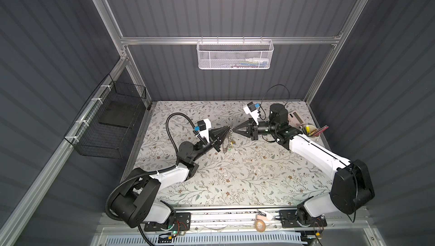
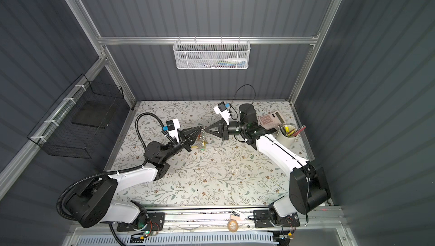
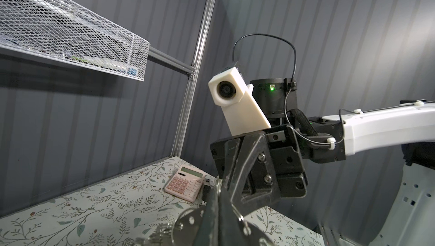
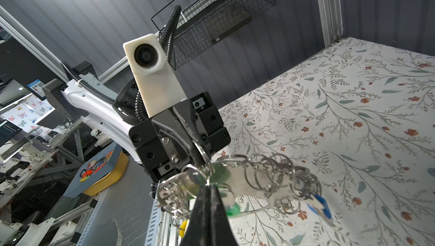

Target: Put the keys on the keyring

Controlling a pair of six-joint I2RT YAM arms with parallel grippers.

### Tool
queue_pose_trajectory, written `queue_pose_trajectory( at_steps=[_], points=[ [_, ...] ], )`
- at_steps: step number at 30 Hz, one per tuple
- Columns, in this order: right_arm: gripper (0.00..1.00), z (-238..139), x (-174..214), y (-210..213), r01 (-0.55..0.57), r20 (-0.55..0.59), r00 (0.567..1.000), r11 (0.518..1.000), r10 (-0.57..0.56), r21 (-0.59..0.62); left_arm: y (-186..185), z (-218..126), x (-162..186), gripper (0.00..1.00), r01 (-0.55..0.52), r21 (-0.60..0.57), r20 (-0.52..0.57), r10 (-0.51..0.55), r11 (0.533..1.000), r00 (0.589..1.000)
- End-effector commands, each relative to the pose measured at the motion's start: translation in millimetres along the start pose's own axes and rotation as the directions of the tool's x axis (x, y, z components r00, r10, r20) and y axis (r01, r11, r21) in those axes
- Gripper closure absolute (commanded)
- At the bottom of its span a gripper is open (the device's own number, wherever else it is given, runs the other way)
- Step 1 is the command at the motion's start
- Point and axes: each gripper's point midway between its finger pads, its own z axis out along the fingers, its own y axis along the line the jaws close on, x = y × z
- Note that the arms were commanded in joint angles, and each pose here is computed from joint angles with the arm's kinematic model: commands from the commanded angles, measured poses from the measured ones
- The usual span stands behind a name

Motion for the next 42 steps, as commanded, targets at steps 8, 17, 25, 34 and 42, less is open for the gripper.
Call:
queue_pose_trajectory(
  at_steps=[8,17,25,34,42],
  points=[
    [0.89,4.4,-6.5,13.8,0.006,0.011,1.000,0.999,-0.005,-0.032,-21.3,12.7,-15.9,1.00,-0.013,0.101,0.089,0.004,0.995,0.996],
    [0.85,5.7,-3.4,14.5,-0.024,0.026,0.999,0.998,0.025,-0.057,-20.1,15.6,-15.1,1.00,-0.012,0.100,0.089,0.003,0.995,0.996],
    [0.72,-32.5,-17.5,9.9,0.003,0.091,0.996,0.999,-0.007,0.047,-13.1,8.9,-16.6,1.00,-0.012,0.041,0.103,0.008,0.999,0.995],
    [0.63,-51.1,-31.1,17.1,0.060,0.111,0.991,0.993,-0.071,0.100,-21.3,10.3,-15.0,1.00,0.008,0.093,0.084,-0.016,0.996,0.996],
    [0.66,-28.3,-35.6,12.8,0.076,0.069,0.995,0.997,-0.078,0.031,-29.7,10.1,-16.6,1.00,0.020,0.139,0.075,-0.031,0.990,0.997]
  ],
)
